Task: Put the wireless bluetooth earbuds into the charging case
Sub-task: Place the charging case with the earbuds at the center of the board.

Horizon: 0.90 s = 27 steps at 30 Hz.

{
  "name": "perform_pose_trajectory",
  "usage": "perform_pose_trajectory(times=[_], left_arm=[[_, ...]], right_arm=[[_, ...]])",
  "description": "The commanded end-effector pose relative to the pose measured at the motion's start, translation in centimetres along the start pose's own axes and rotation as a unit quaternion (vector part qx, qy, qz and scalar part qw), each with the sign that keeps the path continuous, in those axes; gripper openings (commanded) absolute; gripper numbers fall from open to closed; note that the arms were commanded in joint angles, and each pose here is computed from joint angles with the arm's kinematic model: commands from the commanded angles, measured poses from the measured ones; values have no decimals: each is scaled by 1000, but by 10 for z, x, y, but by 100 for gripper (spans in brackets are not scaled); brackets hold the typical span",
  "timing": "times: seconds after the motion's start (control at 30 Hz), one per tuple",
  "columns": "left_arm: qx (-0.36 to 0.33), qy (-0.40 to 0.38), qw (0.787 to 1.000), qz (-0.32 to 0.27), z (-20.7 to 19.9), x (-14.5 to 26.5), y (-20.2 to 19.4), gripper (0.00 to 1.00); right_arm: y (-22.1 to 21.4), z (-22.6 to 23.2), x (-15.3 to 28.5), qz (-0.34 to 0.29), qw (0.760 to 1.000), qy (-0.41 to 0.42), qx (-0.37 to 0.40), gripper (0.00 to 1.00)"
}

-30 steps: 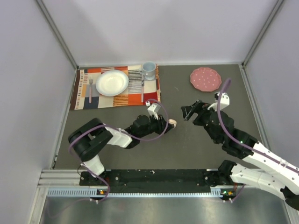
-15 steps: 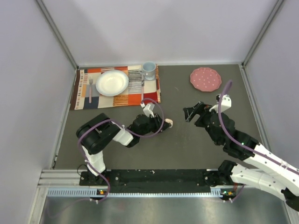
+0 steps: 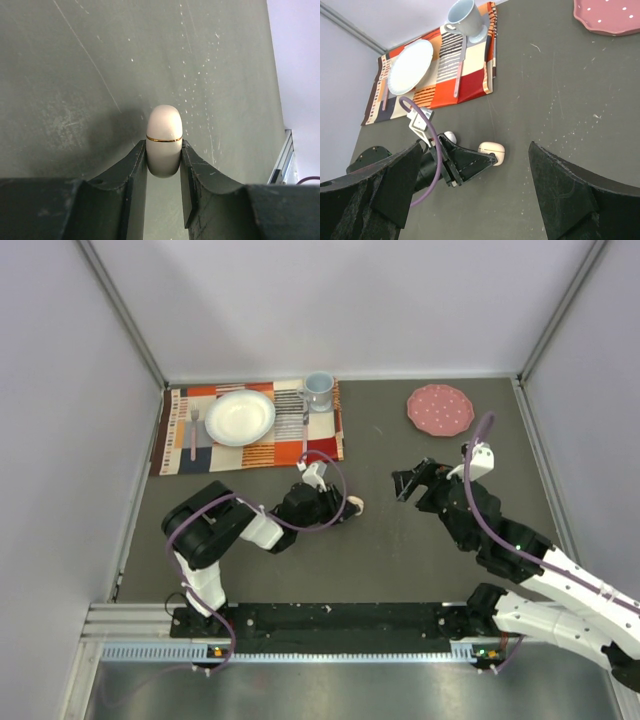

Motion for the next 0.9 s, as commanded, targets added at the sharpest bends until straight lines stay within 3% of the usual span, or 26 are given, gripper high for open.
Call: perform_pose_trajectory(times=[0.0, 0.03, 0.17, 0.5, 0.53, 0.7, 0.87], left_arm=[[-8, -3, 1000, -10, -4, -1, 11, 33], [-9, -2, 1000, -8, -3, -1, 11, 39], [-9, -2, 1000, -5, -3, 0, 12, 46], [-32, 26, 999, -5, 2, 9, 15, 50], [-34, 38, 999, -7, 5, 11, 16, 55], [-60, 42, 997, -20, -1, 22, 27, 61], [-84, 59, 995, -16, -7, 32, 36, 75]], right_arm=[[4, -3, -2, -9, 1000, -10, 4, 88], [4, -4, -2, -10, 1000, -10, 3, 88], [3, -4, -2, -9, 1000, -11, 5, 88], [2, -6, -3, -9, 1000, -14, 6, 88], [1, -5, -3, -8, 1000, -14, 6, 88], [2, -7, -1, -10, 1000, -13, 0, 89], [4, -8, -1, -13, 1000, -16, 7, 91]])
Point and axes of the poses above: each gripper's point midway between its finger pads, its own x axis back along the fingers, its own z axis along the line the jaws close on, y = z × x, the point moved 2 cm from there along x, back along the fingers, and after that the axes turned 3 degrees about -x, right-handed, at the moved point
